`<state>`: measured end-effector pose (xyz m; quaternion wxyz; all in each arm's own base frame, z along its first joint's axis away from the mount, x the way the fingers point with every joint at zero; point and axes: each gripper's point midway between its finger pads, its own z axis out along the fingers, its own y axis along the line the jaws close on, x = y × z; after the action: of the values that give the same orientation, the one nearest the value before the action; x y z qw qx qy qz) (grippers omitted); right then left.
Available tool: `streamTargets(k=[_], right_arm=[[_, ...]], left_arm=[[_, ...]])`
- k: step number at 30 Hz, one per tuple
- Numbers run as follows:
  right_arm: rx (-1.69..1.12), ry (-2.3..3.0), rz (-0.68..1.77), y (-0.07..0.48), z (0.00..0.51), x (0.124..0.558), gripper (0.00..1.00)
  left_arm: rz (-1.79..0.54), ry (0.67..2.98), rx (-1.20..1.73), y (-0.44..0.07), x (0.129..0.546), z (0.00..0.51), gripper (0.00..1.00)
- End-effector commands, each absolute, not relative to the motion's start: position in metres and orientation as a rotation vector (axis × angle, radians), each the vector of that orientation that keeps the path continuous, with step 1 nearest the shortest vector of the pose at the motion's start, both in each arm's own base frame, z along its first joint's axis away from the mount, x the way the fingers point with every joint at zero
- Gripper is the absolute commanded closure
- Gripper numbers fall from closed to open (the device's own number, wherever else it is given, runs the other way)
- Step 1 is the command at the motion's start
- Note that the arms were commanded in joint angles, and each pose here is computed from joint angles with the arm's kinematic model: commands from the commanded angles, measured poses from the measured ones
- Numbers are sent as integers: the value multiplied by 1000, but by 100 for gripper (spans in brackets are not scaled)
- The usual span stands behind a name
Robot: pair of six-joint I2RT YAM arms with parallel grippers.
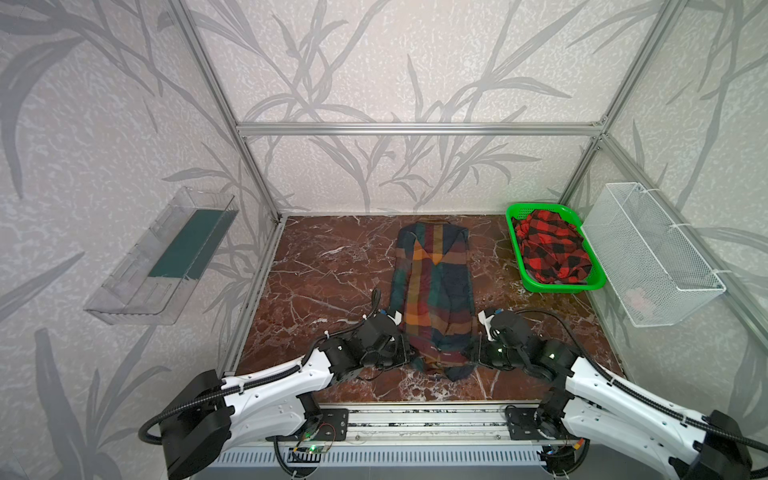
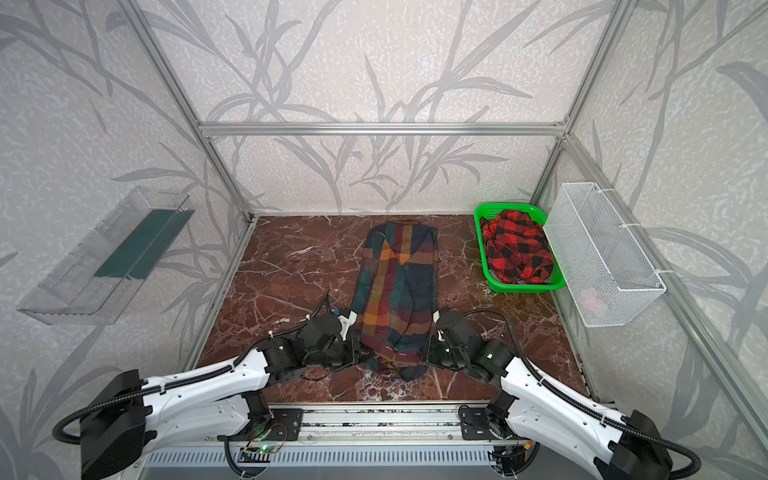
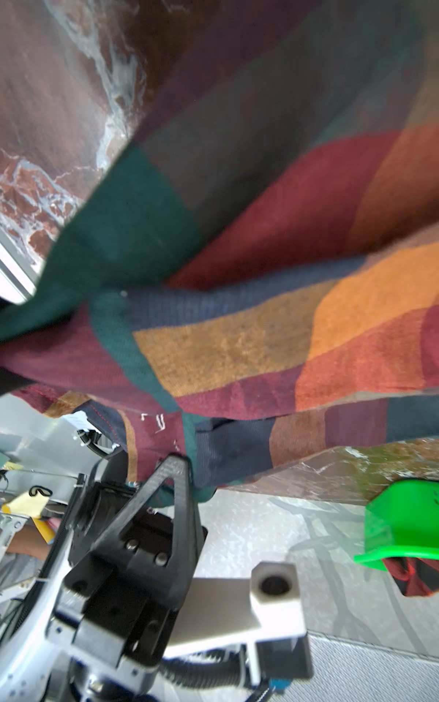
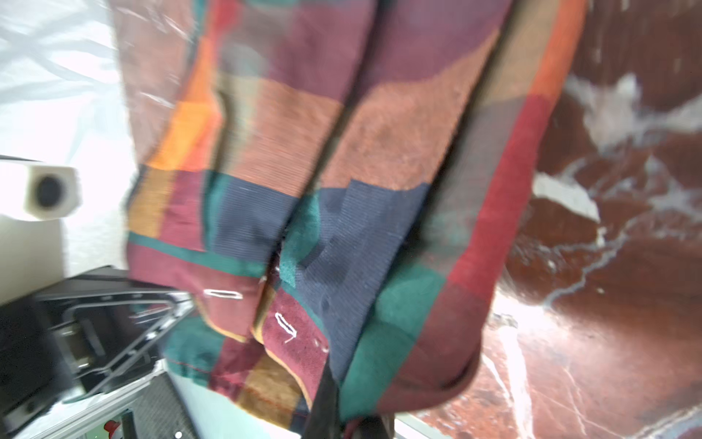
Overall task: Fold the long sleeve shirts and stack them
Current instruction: 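Lift the near end with both grippers and fold it toward the far end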
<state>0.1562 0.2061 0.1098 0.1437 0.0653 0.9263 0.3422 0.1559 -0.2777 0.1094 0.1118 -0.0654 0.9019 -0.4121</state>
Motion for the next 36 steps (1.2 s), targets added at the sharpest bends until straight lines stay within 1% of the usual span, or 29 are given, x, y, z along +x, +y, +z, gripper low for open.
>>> streamTargets(k=[1, 6, 14, 20, 27, 36], right_arm=[[164, 2627, 943, 203, 127, 166, 100], [169, 2584, 987, 206, 145, 184, 100], [183, 2540, 1015, 207, 163, 213, 100], [229, 2528, 1060, 208, 164, 232, 100], [264, 2498, 1068, 203, 168, 256, 100], [325, 2489, 1064, 195, 161, 286, 100]], left_arm=[[-1159, 2638, -326, -270, 165, 114, 100], [-1127, 2620, -402, -264, 183, 130, 100], [-1103, 2640, -563, -258, 212, 129, 100], [-1097, 2686, -586, -267, 231, 131, 100], [-1088, 2672, -579, -270, 263, 143, 100], [-1074, 2716, -619, -270, 295, 133, 100]])
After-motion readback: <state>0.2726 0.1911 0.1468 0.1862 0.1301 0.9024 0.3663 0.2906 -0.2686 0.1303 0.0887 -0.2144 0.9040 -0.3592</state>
